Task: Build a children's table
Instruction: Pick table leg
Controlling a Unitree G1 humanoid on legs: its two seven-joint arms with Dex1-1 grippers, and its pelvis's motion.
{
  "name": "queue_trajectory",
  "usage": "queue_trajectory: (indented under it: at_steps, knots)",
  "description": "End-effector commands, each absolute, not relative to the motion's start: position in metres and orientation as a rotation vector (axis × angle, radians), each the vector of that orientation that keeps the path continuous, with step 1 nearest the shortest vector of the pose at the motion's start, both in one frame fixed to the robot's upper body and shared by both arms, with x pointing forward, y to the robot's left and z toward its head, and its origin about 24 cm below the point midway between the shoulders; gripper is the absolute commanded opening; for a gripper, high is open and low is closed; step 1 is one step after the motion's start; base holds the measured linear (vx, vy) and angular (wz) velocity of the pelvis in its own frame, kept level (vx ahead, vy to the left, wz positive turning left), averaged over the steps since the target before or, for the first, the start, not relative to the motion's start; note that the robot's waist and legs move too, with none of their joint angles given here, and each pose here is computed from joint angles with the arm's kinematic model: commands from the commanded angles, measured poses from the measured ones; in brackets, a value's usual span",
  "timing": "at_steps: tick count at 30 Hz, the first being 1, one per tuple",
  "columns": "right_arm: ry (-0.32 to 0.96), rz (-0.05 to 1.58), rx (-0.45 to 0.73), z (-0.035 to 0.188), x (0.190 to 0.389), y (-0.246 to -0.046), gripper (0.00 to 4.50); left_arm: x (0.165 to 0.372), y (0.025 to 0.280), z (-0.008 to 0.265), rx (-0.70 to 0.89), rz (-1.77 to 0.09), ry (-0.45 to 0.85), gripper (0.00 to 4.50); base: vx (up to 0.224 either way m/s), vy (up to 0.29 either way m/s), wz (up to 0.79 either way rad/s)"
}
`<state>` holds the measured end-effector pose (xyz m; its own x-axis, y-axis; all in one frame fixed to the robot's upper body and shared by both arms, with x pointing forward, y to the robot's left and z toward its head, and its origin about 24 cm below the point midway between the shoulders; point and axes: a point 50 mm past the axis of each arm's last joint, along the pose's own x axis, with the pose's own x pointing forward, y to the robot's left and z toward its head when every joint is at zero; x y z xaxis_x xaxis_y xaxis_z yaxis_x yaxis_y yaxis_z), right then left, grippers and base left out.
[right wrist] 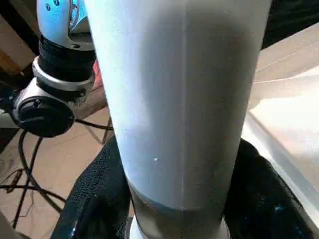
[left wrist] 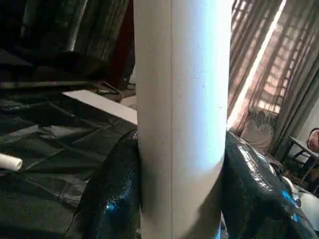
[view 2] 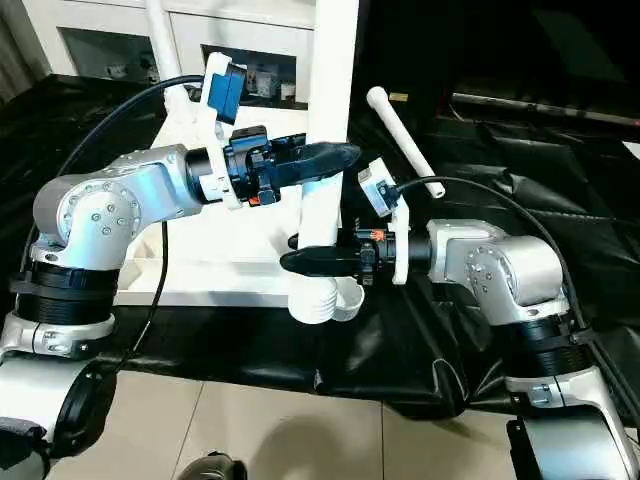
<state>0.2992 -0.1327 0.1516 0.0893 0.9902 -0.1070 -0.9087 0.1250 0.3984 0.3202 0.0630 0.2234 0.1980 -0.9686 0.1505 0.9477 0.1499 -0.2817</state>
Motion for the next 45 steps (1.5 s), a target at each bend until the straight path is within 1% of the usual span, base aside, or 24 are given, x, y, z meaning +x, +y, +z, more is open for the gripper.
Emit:
queue_trajectory:
  at_steps: [1, 3, 4, 7, 8, 10, 13, 14, 15, 16, 18, 20, 21, 22, 23, 24, 25, 27, 30, 34, 35, 38, 40, 45]
  knots:
    - [0.378, 1.39, 0.281, 0.149, 0.301, -0.135, 1.96, 0.32, 0.062, 0.23, -0.366, -1.377, 0.046, 2.53, 0.0, 0.0, 0.0]
    - [0.345, 1.376, 0.309, 0.151, 0.3, -0.135, 1.95, 0.32, 0.063, 0.227, -0.386, -1.369, 0.056, 2.55, 0.0, 0.0, 0.0]
    - [0.327, 1.373, 0.323, 0.153, 0.3, -0.134, 1.93, 0.32, 0.064, 0.226, -0.396, -1.361, 0.05, 2.75, 0.0, 0.0, 0.0]
    - [0.283, 1.368, 0.356, 0.157, 0.298, -0.134, 1.93, 0.322, 0.065, 0.227, -0.431, -1.328, 0.012, 2.95, 0.0, 0.0, 0.0]
    - [0.283, 1.368, 0.356, 0.157, 0.298, -0.134, 1.93, 0.322, 0.065, 0.227, -0.431, -1.328, 0.012, 2.95, 0.0, 0.0, 0.0]
    - [0.221, 1.349, 0.404, 0.162, 0.296, -0.134, 1.92, 0.326, 0.07, 0.227, -0.519, -1.258, -0.045, 2.96, 0.0, 0.0, 0.0]
    - [0.198, 1.338, 0.421, 0.163, 0.295, -0.135, 1.91, 0.327, 0.073, 0.227, -0.549, -1.237, -0.074, 2.96, 0.0, 0.0, 0.0]
    - [0.179, 1.331, 0.43, 0.164, 0.294, -0.135, 1.91, 0.327, 0.074, 0.227, -0.604, -1.232, -0.088, 2.96, 0.0, 0.0, 0.0]
    - [0.121, 1.316, 0.456, 0.17, 0.292, -0.139, 1.91, 0.33, 0.079, 0.229, -0.734, -1.187, -0.142, 2.96, 0.0, 0.0, 0.0]
    - [0.102, 1.301, 0.458, 0.172, 0.292, -0.14, 1.91, 0.331, 0.082, 0.229, -0.786, -1.167, -0.162, 2.96, 0.0, 0.0, 0.0]
    - [0.092, 1.259, 0.433, 0.173, 0.292, -0.143, 1.91, 0.333, 0.088, 0.227, -0.795, -1.115, -0.18, 2.96, 0.0, 0.0, 0.0]
    - [0.087, 1.234, 0.414, 0.173, 0.292, -0.144, 1.91, 0.333, 0.091, 0.225, -0.762, -1.083, -0.181, 2.96, 0.0, 0.0, 0.0]
    - [0.083, 1.194, 0.381, 0.172, 0.293, -0.146, 1.91, 0.333, 0.094, 0.22, -0.698, -1.035, -0.175, 2.96, 0.0, 0.0, 0.0]
    - [0.109, 0.908, 0.17, 0.158, 0.305, -0.157, 1.91, 0.338, 0.11, 0.198, -0.34, -0.75, -0.148, 2.96, 0.0, 0.0, 0.0]
    - [0.121, 0.82, 0.103, 0.153, 0.308, -0.16, 1.91, 0.338, 0.115, 0.192, -0.232, -0.673, -0.146, 2.96, 0.0, 0.0, 0.0]
    - [0.123, 0.804, 0.09, 0.152, 0.309, -0.161, 1.91, 0.338, 0.116, 0.191, -0.212, -0.659, -0.146, 2.96, 0.0, 0.0, 0.0]
    - [0.119, 0.554, 0.048, 0.14, 0.316, -0.17, 1.91, 0.331, 0.133, 0.17, 0.018, -0.483, -0.086, 2.96, 0.0, 0.0, 0.0]
    - [0.083, 0.405, 0.047, 0.135, 0.316, -0.174, 1.91, 0.322, 0.144, 0.159, 0.144, -0.38, -0.08, 2.96, 0.0, 0.0, 0.0]
    - [0.042, 0.325, -0.017, 0.131, 0.31, -0.174, 1.91, 0.313, 0.15, 0.153, 0.138, -0.315, -0.082, 2.96, 0.0, 0.0, 0.0]
    - [0.119, 0.29, 0.001, 0.103, 0.296, -0.177, 1.91, 0.302, 0.165, 0.125, 0.199, -0.159, -0.026, 2.96, 0.0, 0.0, 0.0]
    - [0.122, 0.29, -0.001, 0.101, 0.294, -0.177, 1.91, 0.301, 0.167, 0.121, 0.204, -0.147, -0.022, 2.96, 0.0, 0.0, 0.0]
    - [0.127, 0.284, 0.005, 0.096, 0.292, -0.176, 1.91, 0.299, 0.167, 0.116, 0.21, -0.153, -0.023, 2.96, 0.0, 0.0, 0.0]
    - [0.125, 0.272, -0.051, 0.092, 0.29, -0.179, 1.91, 0.3, 0.161, 0.113, 0.179, -0.171, -0.026, 2.96, 0.0, 0.0, 0.0]
    - [0.122, 0.262, -0.056, 0.089, 0.292, -0.181, 1.91, 0.303, 0.153, 0.115, 0.187, -0.187, -0.036, 2.96, -0.014, 0.007, 0.26]
